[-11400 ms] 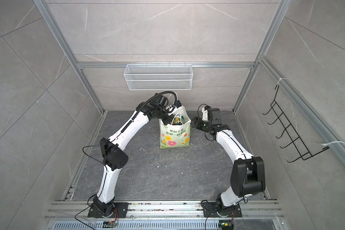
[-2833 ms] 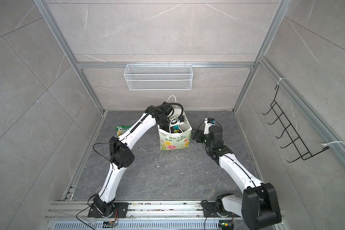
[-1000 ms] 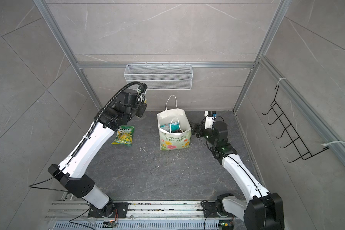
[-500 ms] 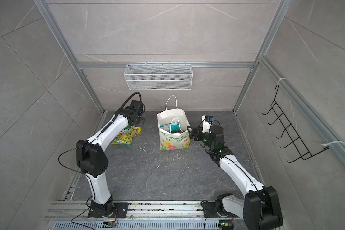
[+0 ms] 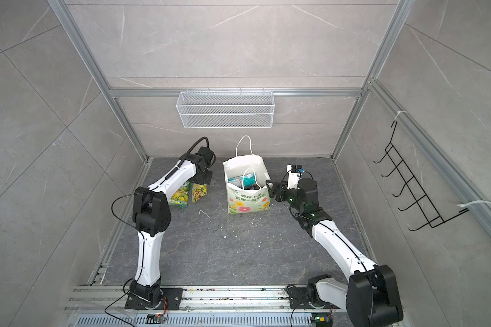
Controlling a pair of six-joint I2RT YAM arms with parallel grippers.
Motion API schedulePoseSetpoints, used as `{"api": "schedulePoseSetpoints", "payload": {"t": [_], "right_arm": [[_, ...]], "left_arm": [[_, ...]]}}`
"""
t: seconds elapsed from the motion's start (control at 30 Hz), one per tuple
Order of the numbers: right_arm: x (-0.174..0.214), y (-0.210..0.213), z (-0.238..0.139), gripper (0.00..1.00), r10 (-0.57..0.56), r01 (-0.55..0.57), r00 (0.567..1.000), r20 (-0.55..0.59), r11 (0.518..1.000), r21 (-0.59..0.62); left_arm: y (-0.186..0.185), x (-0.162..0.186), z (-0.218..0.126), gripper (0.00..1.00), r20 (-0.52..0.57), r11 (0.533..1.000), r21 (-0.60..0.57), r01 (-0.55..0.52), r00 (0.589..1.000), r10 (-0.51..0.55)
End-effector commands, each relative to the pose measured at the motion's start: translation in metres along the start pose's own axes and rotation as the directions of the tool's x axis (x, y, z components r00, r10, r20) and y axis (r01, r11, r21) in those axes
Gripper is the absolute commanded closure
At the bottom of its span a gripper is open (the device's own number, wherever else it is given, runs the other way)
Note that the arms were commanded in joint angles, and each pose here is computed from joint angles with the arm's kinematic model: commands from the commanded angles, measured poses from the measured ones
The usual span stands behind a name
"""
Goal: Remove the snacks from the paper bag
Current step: 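Lower the yellow chips packet beside the green candy packet with the left gripper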
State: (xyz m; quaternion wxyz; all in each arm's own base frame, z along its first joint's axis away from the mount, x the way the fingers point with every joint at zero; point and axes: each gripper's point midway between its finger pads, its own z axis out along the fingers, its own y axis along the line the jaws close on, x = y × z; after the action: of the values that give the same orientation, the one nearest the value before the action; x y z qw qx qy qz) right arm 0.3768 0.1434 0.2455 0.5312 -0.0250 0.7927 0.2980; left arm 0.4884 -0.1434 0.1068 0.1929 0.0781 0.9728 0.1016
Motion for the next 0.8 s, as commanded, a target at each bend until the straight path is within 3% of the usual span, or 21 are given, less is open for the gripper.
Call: {"api": "schedulePoseSetpoints", "payload": {"t": [0.0,0.33,0.53,0.77], "right_arm": [[-0.008,0.004,-0.004,0.16,-0.026,0.026,1.0,0.014,1.0,0.006],[-0.009,0.004,-0.004,0.16,-0.032,0.032,0.999,0.016,0.999,0.009],[-0.009,0.006,-0.003,0.16,-0.028,0.028,1.0,0.013,1.0,0.0],[-0.009,0.006,-0.004,0.16,-0.026,0.026,1.0,0.013,1.0,-0.003]], "left_arm": [[0.004,0.003,0.001,0.91,-0.025,1.0,-0.024,0.015,1.0,-0.015],[0.022,0.014,0.023,0.88,-0.087,0.993,-0.115,-0.006,0.996,-0.004],[0.036,0.023,0.034,0.81,-0.117,0.992,-0.128,0.011,0.993,-0.026],[0.041,0.022,0.032,0.6,-0.113,0.99,-0.139,-0.004,0.994,-0.012]]}}
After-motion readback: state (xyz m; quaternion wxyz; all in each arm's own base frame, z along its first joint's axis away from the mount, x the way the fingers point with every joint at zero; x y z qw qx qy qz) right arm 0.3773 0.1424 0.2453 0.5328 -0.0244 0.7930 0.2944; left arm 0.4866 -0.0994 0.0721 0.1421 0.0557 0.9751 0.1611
